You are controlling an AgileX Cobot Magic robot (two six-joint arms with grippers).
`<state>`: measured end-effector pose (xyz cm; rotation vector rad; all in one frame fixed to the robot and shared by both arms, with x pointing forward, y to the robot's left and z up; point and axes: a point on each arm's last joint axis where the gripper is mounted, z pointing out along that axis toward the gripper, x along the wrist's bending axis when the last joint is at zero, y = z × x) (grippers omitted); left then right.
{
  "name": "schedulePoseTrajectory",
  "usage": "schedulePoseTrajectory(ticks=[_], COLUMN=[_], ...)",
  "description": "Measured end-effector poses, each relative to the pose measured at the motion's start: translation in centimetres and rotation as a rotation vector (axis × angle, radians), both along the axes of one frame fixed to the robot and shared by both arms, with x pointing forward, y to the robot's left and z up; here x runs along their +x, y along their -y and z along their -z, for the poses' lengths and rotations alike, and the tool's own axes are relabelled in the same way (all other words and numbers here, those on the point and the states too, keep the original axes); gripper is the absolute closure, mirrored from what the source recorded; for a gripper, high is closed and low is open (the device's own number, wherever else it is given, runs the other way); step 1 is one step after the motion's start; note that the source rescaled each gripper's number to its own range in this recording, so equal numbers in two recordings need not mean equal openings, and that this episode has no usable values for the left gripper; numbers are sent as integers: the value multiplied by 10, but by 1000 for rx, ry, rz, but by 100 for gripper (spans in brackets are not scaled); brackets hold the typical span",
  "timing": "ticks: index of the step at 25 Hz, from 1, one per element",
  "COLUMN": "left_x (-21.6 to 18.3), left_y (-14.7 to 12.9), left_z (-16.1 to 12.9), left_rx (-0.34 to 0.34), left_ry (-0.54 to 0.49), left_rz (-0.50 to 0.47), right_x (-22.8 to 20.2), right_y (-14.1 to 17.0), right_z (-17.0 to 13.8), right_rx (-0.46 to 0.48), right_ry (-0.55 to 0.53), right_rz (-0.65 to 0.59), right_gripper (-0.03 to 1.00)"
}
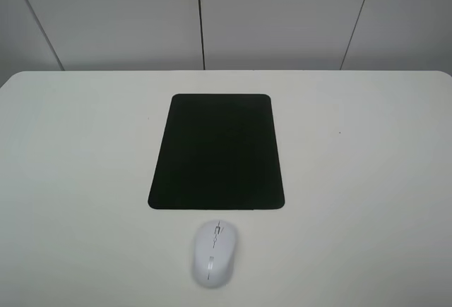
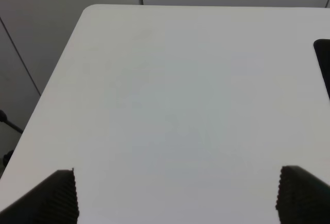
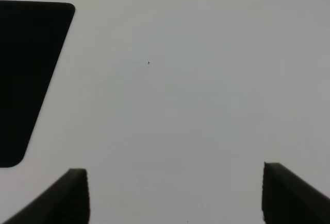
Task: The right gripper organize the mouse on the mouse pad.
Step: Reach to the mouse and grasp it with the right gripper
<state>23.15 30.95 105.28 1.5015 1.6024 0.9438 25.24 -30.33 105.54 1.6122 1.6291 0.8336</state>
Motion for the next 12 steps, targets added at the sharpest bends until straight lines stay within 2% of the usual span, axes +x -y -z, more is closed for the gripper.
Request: schedulePoseTrajectory(ticks=[12], left_x=[0], left_y=[0], left_z=[0], left_rx=[0], left_ry=[0], left_rz=[0], right_x=[1], right_y=[0], right_z=[0], right_rx=[0], right_ry=[-7], right_rz=[0], right_gripper=[64])
